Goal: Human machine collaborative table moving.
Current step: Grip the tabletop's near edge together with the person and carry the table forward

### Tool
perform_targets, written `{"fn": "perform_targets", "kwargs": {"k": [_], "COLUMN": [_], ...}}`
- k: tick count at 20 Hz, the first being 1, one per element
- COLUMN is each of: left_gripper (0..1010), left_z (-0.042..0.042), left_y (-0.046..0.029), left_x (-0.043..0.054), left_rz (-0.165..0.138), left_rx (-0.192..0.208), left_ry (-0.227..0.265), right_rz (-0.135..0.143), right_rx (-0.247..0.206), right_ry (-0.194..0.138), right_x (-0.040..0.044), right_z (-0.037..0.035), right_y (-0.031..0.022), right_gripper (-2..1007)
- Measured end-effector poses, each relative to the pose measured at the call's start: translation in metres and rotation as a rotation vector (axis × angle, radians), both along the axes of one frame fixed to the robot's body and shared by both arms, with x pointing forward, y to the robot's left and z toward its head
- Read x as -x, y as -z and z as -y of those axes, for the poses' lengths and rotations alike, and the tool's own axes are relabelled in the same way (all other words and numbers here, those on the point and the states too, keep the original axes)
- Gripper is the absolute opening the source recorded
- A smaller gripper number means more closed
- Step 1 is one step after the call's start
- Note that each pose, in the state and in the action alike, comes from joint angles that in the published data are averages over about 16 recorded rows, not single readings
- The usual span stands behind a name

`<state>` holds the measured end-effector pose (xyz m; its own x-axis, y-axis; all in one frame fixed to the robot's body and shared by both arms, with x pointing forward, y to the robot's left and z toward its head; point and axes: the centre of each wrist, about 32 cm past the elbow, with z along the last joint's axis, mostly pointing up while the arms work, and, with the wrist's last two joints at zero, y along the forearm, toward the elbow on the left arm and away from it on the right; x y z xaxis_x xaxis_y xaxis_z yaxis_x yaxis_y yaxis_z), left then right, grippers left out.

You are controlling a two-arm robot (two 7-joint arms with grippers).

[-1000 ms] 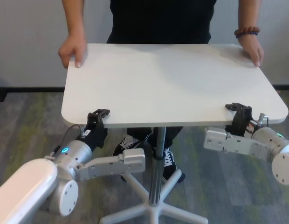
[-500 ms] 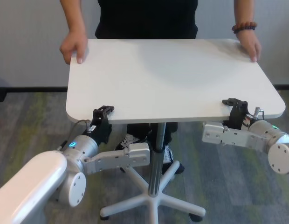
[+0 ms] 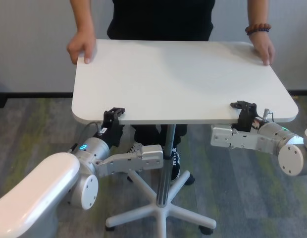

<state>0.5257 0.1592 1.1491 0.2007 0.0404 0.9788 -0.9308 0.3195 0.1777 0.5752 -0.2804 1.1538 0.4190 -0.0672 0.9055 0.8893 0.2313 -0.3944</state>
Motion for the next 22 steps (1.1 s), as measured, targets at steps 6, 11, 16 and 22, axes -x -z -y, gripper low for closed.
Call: {"fn": "perform_targets", "kwargs": {"k": [6,11,16,22], "left_gripper": [382,383,383,383], "left_z": [0.0034,0.0049,0.0053,0.0048], "left_y": [0.0025,0.0051,0.0081,0.0118], "left_x": [-0.011,-0.0179,-0.0226,-0.0268], "left_rz": [0.002,0.0,-0.002,-0.006], "left_rx": [0.007,0.014,0.022,0.027], "left_ry": [-0.008,-0.014,-0.019,-0.023], "right_rz": [-0.008,-0.015,-0.02,-0.025], "right_rx": [0.002,0.004,0.006,0.009], "right_ry": [-0.009,-0.014,-0.016,-0.019], "right_x": [-0.0068,-0.0105,-0.0142,-0.0195], "right_z": [-0.0016,-0.0026,-0.0031,-0.004], "right_y": [0.0035,0.0067,0.0093,0.0118], "right_gripper": [440,440,440,440]}}
